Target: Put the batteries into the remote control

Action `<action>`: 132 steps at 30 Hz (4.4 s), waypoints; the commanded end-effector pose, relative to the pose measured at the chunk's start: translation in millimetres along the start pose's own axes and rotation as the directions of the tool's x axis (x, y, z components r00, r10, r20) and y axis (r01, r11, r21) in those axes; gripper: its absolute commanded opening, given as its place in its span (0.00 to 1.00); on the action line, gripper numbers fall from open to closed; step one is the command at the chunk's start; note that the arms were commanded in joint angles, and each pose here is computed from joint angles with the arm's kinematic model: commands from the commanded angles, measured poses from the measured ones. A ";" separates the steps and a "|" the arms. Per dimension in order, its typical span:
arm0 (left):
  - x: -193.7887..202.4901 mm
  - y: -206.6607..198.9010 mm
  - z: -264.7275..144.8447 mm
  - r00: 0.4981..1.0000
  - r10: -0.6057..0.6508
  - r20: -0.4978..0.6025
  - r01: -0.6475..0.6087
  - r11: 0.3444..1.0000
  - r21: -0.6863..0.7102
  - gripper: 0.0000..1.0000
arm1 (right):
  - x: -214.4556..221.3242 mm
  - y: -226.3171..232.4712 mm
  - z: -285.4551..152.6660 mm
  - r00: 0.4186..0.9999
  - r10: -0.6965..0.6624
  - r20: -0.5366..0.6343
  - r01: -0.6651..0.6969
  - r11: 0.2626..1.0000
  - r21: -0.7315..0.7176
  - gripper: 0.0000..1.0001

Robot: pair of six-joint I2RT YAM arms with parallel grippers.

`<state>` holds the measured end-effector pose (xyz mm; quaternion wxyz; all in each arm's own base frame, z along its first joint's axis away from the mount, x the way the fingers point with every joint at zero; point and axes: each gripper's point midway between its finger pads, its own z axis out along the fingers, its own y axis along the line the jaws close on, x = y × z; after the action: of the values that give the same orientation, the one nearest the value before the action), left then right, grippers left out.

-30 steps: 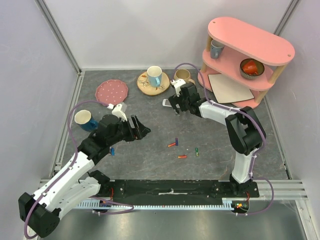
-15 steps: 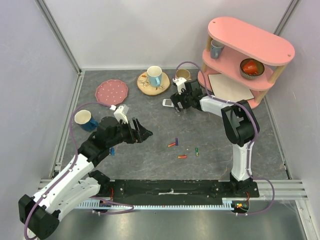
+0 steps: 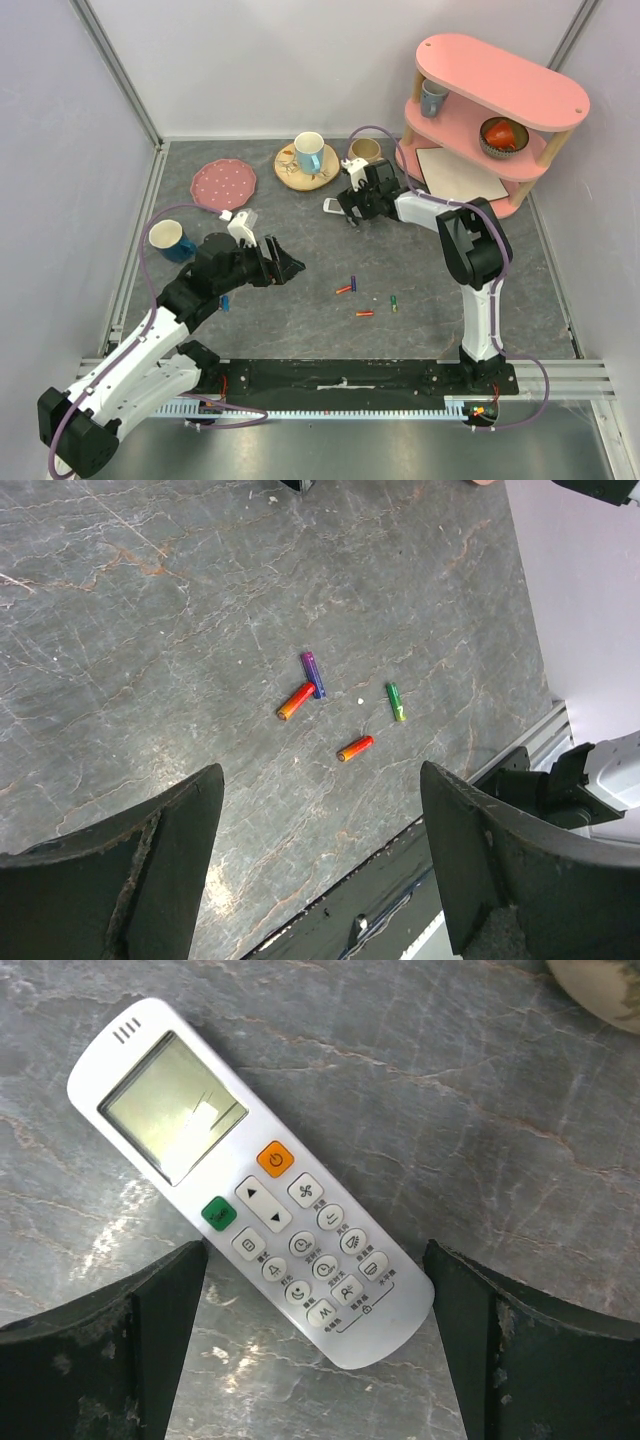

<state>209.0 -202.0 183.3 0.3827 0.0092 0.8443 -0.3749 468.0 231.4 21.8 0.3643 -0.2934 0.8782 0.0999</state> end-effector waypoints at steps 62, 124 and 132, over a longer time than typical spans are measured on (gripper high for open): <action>1.4 6.0 -0.7 0.999 -0.033 0.014 0.033 0.999 -0.022 0.84 | 27.2 69.3 -25.0 0.991 0.086 -0.105 -0.090 0.995 -0.041 0.47; -20.1 62.4 29.2 0.974 -0.126 0.187 0.178 0.938 -0.298 0.99 | 3.8 115.6 -196.4 0.897 0.351 0.269 -0.425 0.852 0.305 0.98; -13.6 37.4 83.9 0.996 -0.091 -0.001 0.087 0.953 -0.291 0.92 | 32.3 95.9 -228.6 0.911 0.274 0.308 -0.356 0.901 0.250 0.98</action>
<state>260.2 -194.1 111.8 0.3421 -0.1272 0.8998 -0.2390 268.1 220.5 155.5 0.4782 -0.0324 0.8753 0.0637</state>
